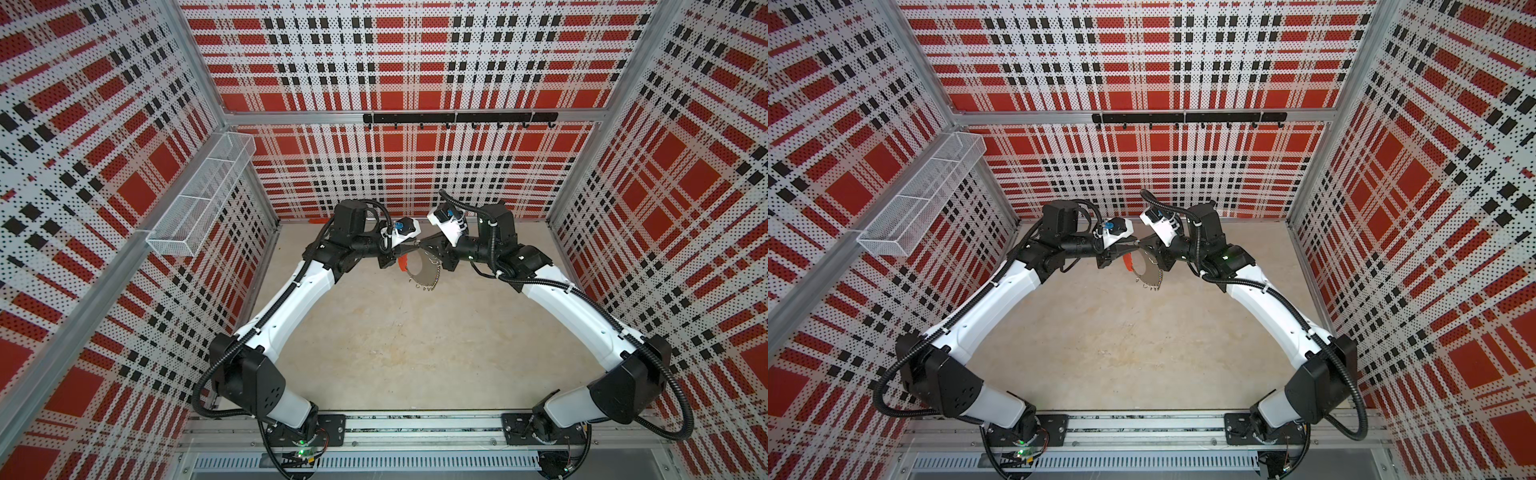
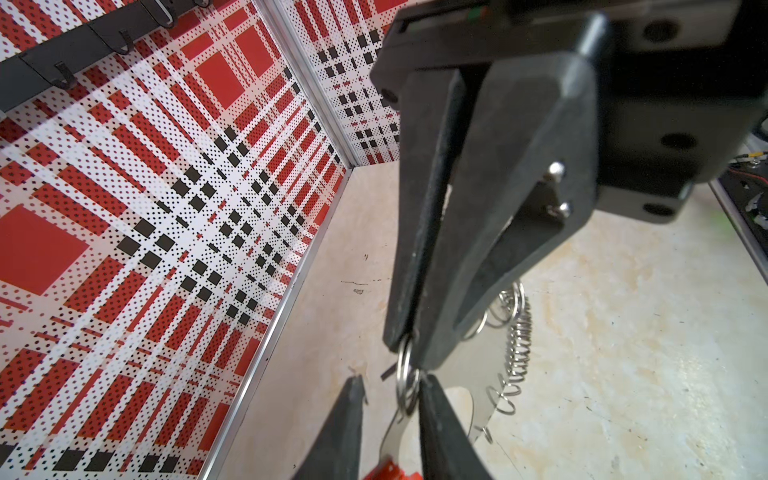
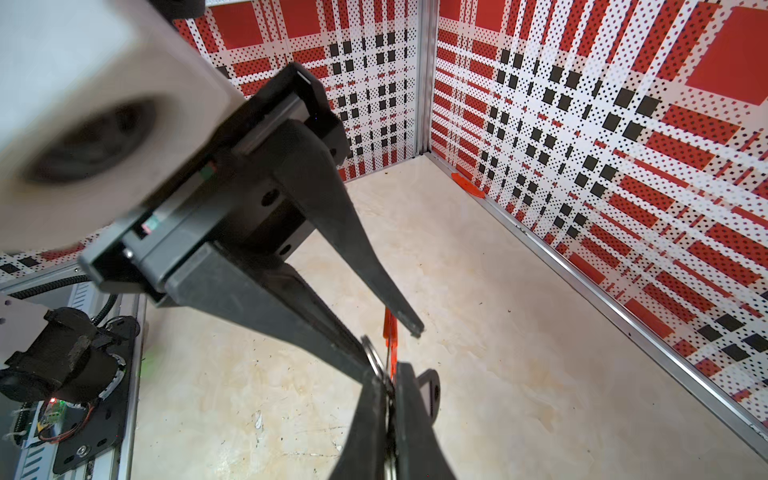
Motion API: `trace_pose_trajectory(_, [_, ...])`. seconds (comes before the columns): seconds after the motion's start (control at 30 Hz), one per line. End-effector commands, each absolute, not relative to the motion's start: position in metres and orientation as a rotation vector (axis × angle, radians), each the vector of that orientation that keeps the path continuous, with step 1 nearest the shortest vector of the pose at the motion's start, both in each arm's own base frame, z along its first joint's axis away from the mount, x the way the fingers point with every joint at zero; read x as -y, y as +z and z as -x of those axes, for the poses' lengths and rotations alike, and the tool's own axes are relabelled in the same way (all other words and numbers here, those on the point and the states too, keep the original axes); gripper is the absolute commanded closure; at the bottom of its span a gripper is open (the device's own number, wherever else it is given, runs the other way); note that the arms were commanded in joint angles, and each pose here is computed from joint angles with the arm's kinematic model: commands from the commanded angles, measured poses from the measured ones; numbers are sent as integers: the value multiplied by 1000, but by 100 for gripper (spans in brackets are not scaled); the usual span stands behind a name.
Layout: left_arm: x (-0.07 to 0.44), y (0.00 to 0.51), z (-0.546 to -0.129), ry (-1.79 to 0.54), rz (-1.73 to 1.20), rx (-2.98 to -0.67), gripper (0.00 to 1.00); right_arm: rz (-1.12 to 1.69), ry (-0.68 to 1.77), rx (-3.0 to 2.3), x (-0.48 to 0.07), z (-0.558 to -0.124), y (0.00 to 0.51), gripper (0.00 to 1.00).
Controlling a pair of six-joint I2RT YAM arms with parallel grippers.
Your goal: Put the keys on the keyring
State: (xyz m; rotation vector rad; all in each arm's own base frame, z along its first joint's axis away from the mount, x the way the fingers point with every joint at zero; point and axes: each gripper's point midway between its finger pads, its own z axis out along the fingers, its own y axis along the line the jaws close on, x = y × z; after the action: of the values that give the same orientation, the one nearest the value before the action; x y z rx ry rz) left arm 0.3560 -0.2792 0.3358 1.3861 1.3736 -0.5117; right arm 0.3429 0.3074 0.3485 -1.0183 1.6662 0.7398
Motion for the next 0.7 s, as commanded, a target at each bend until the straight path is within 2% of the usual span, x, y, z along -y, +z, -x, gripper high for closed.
trace_pose_trajectory(0.0, [275, 370, -346, -513, -1370, -1278, 72, 1048, 736, -1608, -312, -339, 360, 100])
trace_pose_trajectory(0.27, [277, 375, -343, -530, -1368, -1261, 72, 1050, 748, -1604, -314, -338, 360, 100])
trace_pose_trajectory(0.67, [286, 365, -347, -568, -1372, -1287, 89, 1060, 762, -1595, -317, -334, 362, 100])
